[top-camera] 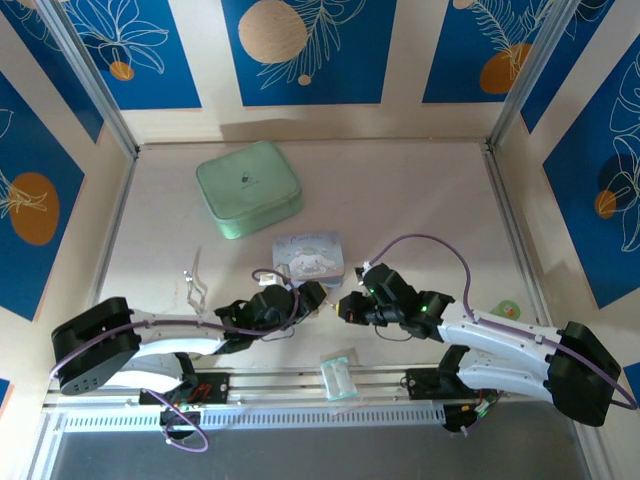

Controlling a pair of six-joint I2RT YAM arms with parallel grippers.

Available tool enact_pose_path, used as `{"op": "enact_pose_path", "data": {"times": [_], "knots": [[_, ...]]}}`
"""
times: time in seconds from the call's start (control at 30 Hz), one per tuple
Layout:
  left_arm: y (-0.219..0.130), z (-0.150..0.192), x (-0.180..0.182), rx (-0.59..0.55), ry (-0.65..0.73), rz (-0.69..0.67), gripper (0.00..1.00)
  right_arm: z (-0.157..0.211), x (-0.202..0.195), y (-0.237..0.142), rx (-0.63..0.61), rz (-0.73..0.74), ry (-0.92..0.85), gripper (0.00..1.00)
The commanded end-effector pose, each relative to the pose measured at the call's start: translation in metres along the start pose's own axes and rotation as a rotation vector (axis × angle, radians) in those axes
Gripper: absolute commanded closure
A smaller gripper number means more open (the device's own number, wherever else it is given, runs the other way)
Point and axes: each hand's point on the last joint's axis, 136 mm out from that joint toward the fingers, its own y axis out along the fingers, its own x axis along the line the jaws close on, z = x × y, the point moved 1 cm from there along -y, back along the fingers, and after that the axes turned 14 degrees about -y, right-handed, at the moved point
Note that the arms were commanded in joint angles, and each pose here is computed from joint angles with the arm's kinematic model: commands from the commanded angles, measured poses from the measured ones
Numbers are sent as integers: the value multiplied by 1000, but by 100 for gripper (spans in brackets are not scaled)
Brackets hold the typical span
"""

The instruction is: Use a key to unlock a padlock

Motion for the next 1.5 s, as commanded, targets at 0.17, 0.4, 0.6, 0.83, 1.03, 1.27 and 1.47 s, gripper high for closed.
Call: {"op": "enact_pose_path", "data": {"times": [0.17, 0.4, 0.6, 0.83, 1.03, 1.27, 1.47], "knots": [[1, 9, -17, 33, -15, 43, 53, -8, 15, 1, -20, -88, 30, 100], [8, 17, -17, 74, -22, 40, 66, -10, 15, 2, -26, -84, 30, 100], [12, 18, -13, 76, -18, 12, 85, -9, 15, 4, -22, -85, 32, 100], [11, 17, -10, 69, -15, -2, 100, -11, 16, 4, -33, -97, 19, 98], [1, 5, -23, 14, 89, 25, 100, -20, 9, -9, -91, -66, -14, 38], [-23, -22, -51, -57, 438, -6, 100, -39, -21, -42, -55, 120, -34, 1], [-42, -24, -77, -64, 653, -13, 100, -55, -24, -71, -3, 224, -113, 1]]}}
